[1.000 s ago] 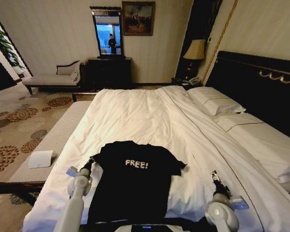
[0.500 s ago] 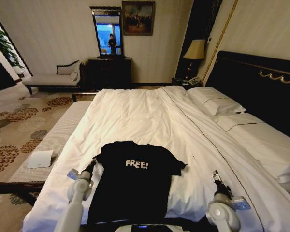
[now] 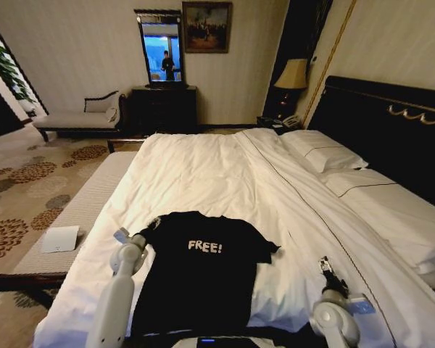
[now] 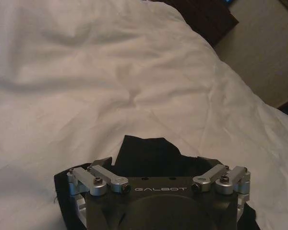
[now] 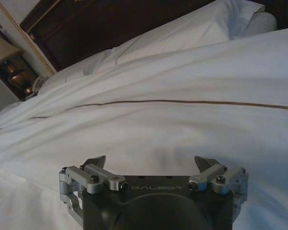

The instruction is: Fold the clothes on the bed.

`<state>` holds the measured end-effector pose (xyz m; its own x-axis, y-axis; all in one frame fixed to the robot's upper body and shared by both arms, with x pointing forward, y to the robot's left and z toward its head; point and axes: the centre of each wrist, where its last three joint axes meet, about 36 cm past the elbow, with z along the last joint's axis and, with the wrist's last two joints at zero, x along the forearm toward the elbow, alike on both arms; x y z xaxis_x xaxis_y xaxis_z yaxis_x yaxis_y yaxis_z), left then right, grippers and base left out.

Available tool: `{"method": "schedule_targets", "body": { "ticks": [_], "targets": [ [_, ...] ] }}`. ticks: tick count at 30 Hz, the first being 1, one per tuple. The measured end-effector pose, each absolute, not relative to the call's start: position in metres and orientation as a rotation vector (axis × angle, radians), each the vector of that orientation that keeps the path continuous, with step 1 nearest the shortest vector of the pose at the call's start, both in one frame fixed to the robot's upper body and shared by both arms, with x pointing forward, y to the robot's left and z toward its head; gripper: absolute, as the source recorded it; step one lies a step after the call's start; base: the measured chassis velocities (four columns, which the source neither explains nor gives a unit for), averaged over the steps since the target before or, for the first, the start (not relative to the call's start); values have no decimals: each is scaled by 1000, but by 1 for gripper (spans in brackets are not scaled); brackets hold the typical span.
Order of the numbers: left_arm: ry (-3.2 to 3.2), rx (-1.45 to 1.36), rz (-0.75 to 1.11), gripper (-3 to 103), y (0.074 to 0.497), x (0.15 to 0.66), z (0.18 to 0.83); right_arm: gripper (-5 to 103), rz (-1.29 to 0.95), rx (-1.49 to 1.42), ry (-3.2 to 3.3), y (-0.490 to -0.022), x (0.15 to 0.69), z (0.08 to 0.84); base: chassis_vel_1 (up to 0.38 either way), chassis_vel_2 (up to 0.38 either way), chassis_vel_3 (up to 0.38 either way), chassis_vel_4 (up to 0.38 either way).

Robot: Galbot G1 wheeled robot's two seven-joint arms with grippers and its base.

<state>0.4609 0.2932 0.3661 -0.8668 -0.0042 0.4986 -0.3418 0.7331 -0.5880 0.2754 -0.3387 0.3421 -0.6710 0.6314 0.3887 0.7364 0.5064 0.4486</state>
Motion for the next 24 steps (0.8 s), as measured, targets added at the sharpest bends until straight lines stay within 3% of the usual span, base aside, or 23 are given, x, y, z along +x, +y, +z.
{"method": "schedule_targets", "body": {
  "ticks": [19,21,24],
  "targets": [
    [-2488,323,1001,101,297,488,340,100,-822,-1188,-2560,-336,266,332,0,0,0,0],
    [-2490,331,1005,91,296,492,336,100,-819,-1186,-2561,-336,266,332,0,0,0,0],
    [-2488,338,1013,86,295,493,334,100,-820,-1184,-2564,-336,267,333,0,0,0,0]
  ]
}}
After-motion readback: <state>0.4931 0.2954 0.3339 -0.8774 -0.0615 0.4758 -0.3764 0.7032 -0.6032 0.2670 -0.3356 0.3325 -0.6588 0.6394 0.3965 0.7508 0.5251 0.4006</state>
